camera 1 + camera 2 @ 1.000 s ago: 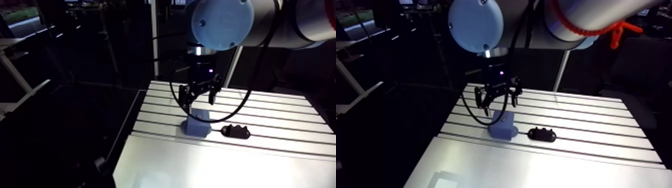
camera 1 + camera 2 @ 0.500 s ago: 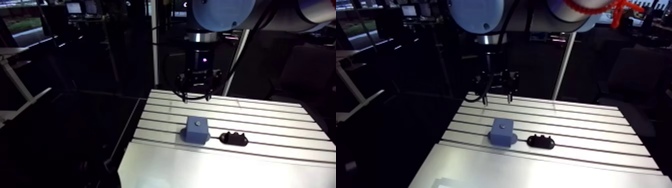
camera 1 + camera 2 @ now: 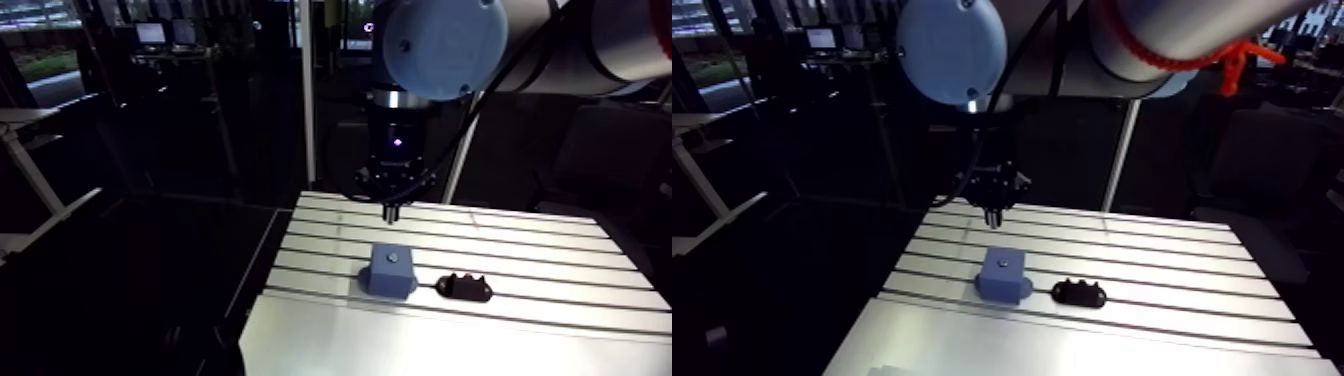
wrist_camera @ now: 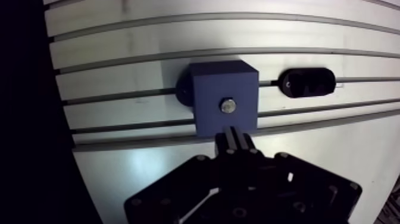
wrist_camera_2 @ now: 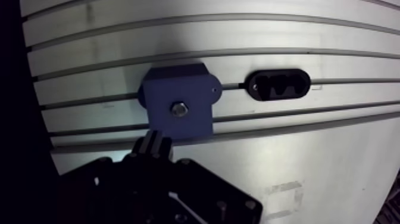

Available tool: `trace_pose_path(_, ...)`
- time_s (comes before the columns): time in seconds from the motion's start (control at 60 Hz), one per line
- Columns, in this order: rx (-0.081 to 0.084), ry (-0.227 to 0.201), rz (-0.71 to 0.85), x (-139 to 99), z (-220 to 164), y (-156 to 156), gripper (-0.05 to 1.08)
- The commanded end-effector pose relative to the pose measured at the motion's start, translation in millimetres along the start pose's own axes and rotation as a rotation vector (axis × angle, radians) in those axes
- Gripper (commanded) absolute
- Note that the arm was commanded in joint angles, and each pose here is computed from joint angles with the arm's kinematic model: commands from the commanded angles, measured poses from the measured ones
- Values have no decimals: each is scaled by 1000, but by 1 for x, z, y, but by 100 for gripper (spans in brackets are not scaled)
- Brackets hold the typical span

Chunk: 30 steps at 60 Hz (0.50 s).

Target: Pick up the M10 bolt and insert it into the hex recess until seated.

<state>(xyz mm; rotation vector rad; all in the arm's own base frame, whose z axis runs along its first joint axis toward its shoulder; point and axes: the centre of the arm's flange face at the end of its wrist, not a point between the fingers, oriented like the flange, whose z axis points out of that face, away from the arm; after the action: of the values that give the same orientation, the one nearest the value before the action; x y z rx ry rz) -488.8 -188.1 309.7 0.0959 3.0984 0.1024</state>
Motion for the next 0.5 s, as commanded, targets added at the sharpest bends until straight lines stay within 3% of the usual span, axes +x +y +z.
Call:
trace_pose_path(0.017, 13, -2, -10, -1, 10, 0, 108)
trace_pose_path(0.067, 18, -7, -25, -1, 12, -1, 108)
trace_pose_path(0.133, 42, -16, -51, 0, 14, 1, 108)
trace_pose_path(0.233, 60, -25, -45, 4, 16, 8, 108)
trace_pose_path(0.5, 56, -34, -31, 6, 19, 18, 108)
